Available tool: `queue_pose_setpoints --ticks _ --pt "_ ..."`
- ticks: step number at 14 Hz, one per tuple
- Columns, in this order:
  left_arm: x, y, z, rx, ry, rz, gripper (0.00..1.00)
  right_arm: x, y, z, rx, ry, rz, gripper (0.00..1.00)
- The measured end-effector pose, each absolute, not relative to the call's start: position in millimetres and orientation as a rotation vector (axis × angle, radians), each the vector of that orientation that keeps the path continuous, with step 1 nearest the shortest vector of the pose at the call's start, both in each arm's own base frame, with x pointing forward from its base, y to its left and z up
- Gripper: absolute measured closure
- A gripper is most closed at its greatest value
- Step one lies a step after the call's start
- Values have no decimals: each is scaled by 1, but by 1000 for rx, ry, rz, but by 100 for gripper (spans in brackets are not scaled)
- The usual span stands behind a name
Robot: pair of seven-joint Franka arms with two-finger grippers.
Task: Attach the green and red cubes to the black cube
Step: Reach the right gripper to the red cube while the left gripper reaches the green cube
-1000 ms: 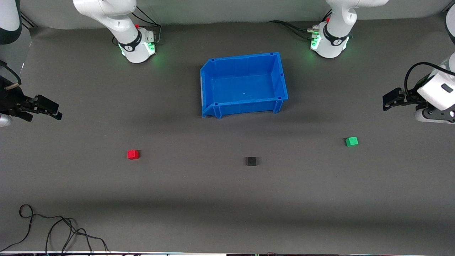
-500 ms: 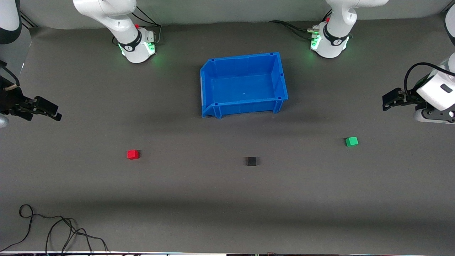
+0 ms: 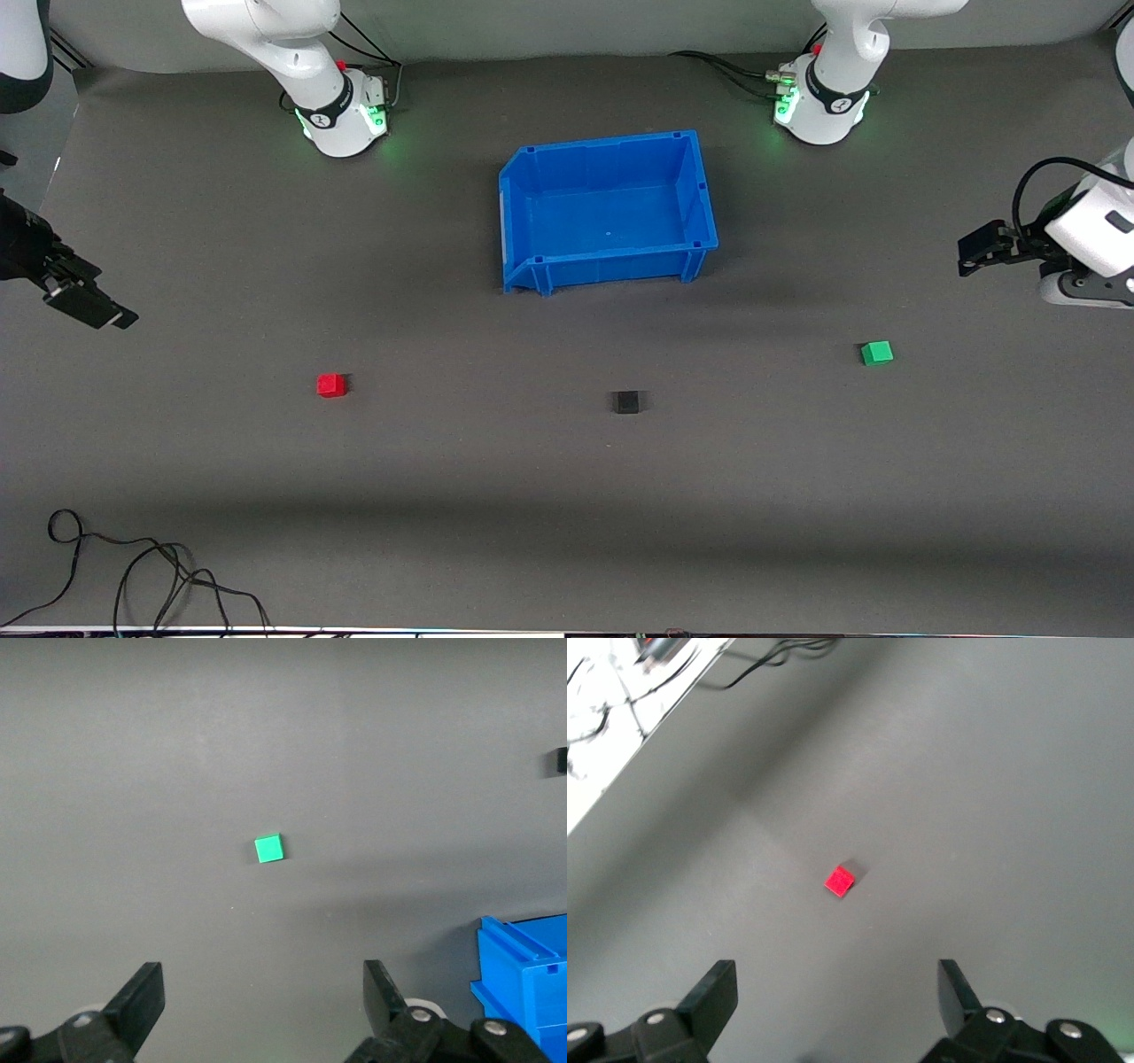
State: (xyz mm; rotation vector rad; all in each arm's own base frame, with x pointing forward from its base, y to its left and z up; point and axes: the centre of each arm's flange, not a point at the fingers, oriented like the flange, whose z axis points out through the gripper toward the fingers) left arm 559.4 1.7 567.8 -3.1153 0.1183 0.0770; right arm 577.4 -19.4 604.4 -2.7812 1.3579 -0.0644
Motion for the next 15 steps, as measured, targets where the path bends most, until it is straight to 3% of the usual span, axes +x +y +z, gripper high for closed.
queue_pose_setpoints --ticks 3,7,13,15 --pt "565 18 547 -3115 74 137 0 578 -8 602 -2531 1722 -6 0" --pt "587 18 490 -3109 74 221 0 581 -1 584 -2382 1848 164 0" --pt "609 17 406 -3103 82 219 0 607 -28 477 -2171 1968 499 0" --pt "606 22 373 -3106 74 142 0 615 -43 432 -2081 2023 512 0"
